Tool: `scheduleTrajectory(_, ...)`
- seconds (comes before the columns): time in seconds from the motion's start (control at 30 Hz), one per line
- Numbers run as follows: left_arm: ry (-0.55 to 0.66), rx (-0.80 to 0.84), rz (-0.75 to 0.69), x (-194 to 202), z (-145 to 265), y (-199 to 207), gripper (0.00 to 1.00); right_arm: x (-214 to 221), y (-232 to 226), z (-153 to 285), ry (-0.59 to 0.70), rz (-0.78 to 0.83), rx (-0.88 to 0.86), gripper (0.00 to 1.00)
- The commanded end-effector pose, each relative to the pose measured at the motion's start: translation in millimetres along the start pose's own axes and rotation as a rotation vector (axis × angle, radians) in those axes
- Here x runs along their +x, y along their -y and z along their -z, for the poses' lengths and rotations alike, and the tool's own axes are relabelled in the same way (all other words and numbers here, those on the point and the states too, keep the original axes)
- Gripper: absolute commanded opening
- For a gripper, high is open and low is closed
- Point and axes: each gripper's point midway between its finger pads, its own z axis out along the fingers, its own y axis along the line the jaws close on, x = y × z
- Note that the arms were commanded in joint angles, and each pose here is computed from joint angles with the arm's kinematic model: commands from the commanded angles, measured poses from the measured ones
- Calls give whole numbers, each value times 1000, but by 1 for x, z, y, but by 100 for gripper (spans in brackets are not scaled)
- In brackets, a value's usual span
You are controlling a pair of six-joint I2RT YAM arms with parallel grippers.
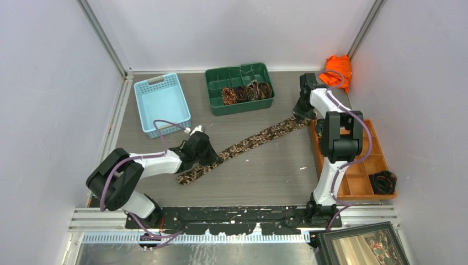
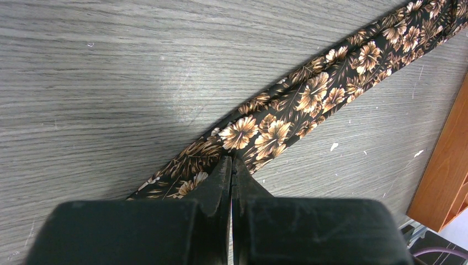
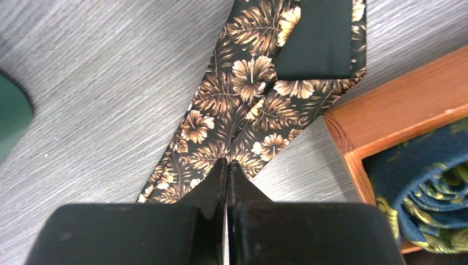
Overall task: Roll the ties
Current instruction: Flatten out the tie at the center of the board.
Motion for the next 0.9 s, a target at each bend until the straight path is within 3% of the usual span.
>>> scheduleTrajectory(0.0, -96, -185, -38, 33, 0, -56, 0, -21, 3, 22, 79, -2, 7, 1)
scheduleTrajectory(0.27, -83, -181, -44, 29, 7, -54, 0, 4, 15, -5, -51, 31, 95, 1)
scheduleTrajectory(0.87, -58, -228, -56, 34, 31, -78, 0, -18, 37, -42, -93, 11, 210, 1)
